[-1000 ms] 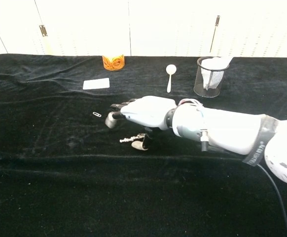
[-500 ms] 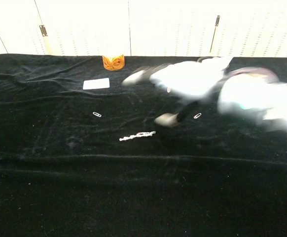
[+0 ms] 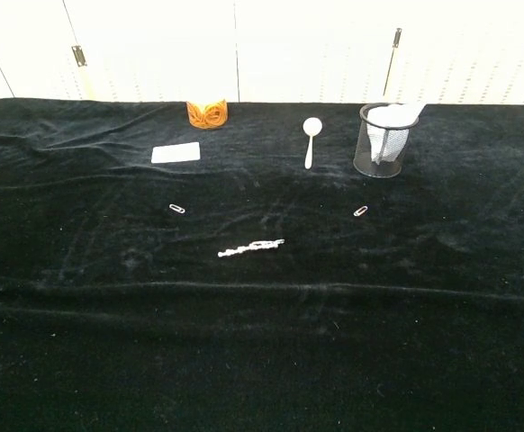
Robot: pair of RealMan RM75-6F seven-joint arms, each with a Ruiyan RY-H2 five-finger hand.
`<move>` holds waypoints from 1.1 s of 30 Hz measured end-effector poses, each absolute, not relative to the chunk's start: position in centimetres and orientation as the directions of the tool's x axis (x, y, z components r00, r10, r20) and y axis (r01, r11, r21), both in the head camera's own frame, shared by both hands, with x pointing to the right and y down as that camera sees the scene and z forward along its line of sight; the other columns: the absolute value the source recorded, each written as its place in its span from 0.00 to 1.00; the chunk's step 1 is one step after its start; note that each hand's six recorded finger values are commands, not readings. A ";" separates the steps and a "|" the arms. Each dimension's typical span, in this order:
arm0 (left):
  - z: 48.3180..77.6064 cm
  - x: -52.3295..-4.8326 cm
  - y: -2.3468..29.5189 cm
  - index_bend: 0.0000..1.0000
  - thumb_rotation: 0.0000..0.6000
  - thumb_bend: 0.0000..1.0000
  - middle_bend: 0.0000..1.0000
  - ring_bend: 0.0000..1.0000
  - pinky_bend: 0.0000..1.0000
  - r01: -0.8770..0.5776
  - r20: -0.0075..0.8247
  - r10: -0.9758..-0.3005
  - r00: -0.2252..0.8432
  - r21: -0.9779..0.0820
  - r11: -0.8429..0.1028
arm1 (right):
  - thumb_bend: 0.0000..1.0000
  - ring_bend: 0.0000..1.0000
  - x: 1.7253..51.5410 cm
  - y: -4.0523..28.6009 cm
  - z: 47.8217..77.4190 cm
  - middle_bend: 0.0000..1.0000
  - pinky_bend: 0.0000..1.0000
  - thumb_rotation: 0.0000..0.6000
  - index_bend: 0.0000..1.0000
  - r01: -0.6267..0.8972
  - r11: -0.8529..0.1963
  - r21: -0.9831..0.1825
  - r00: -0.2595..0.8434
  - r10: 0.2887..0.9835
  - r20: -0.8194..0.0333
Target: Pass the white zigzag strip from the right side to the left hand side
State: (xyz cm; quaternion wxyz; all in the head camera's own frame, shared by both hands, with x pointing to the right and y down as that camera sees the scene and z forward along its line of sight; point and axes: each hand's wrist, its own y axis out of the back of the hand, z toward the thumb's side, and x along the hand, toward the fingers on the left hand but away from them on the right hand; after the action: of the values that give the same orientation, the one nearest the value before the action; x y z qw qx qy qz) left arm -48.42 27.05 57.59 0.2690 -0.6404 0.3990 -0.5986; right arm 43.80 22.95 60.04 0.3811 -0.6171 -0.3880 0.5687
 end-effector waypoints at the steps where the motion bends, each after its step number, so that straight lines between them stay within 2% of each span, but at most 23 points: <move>1: 57.8 -47.8 26.9 0.02 1.00 0.16 0.23 0.22 0.33 -0.178 0.551 -0.834 -0.022 -0.823 -0.539 | 0.40 0.00 44.9 23.5 59.5 0.00 0.00 1.00 0.00 0.049 -0.392 -0.919 0.041 0.920 -0.390; 3: 58.3 -46.0 26.5 0.12 1.00 0.16 0.49 0.52 0.69 -0.158 0.544 -0.839 0.014 -0.827 -0.539 | 0.40 0.00 45.9 24.2 58.7 0.00 0.00 1.00 0.00 0.048 -0.375 -0.926 0.032 0.927 -0.374; 5: 58.9 -43.4 26.0 0.22 1.00 0.17 0.69 0.74 0.91 -0.160 0.528 -0.847 0.060 -0.833 -0.530 | 0.40 0.00 46.2 24.4 58.3 0.00 0.00 1.00 0.00 0.067 -0.371 -0.926 0.036 0.928 -0.370; 7: 59.4 -40.8 25.4 0.32 1.00 0.17 0.82 0.87 0.99 -0.187 0.508 -0.856 0.097 -0.835 -0.517 | 0.40 0.00 46.4 24.4 58.0 0.00 0.00 1.00 0.00 0.089 -0.362 -0.928 0.038 0.932 -0.360; 9: 59.8 -37.9 24.7 0.39 1.00 0.18 0.91 0.96 1.00 -0.229 0.490 -0.862 0.130 -0.831 -0.507 | 0.40 0.00 46.6 24.3 57.4 0.00 0.00 1.00 0.00 0.108 -0.342 -0.933 0.036 0.940 -0.340; 12: 60.2 -34.4 23.9 0.46 1.00 0.18 0.98 1.00 1.00 -0.287 0.497 -0.853 0.158 -0.804 -0.521 | 0.40 0.00 47.0 23.9 56.6 0.00 0.00 1.00 0.00 0.143 -0.309 -0.940 0.029 0.951 -0.308; 19: 62.4 -27.8 22.3 0.51 1.00 0.18 1.00 1.00 1.00 -0.353 0.556 -0.809 0.189 -0.731 -0.584 | 0.40 0.00 48.8 23.6 54.3 0.00 0.00 1.00 0.00 0.242 -0.242 -0.940 0.003 0.968 -0.249; 23: 64.6 -23.3 21.2 0.49 1.00 0.20 1.00 1.00 1.00 -0.375 0.593 -0.770 0.234 -0.676 -0.635 | 0.40 0.00 50.4 23.8 52.9 0.00 0.00 1.00 0.00 0.289 -0.199 -0.937 -0.032 0.976 -0.217; 28: 66.9 -19.0 19.7 0.46 1.00 0.29 1.00 1.00 1.00 -0.366 0.620 -0.732 0.283 -0.636 -0.680 | 0.40 0.00 52.5 24.1 51.6 0.00 0.00 1.00 0.00 0.317 -0.155 -0.936 -0.084 0.978 -0.190; 33: 68.8 -16.0 18.7 0.45 1.00 0.35 1.00 1.00 1.00 -0.330 0.645 -0.700 0.306 -0.618 -0.713 | 0.40 0.00 54.0 24.5 51.6 0.00 0.00 1.00 0.00 0.335 -0.160 -0.928 -0.121 0.970 -0.211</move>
State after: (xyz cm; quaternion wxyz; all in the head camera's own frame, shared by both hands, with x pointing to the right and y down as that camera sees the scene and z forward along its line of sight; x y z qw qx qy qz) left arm -15.96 18.70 68.82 0.1892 -0.7856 0.3280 -0.4894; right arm 54.04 24.49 51.64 0.3213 -0.5798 -0.5627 0.4940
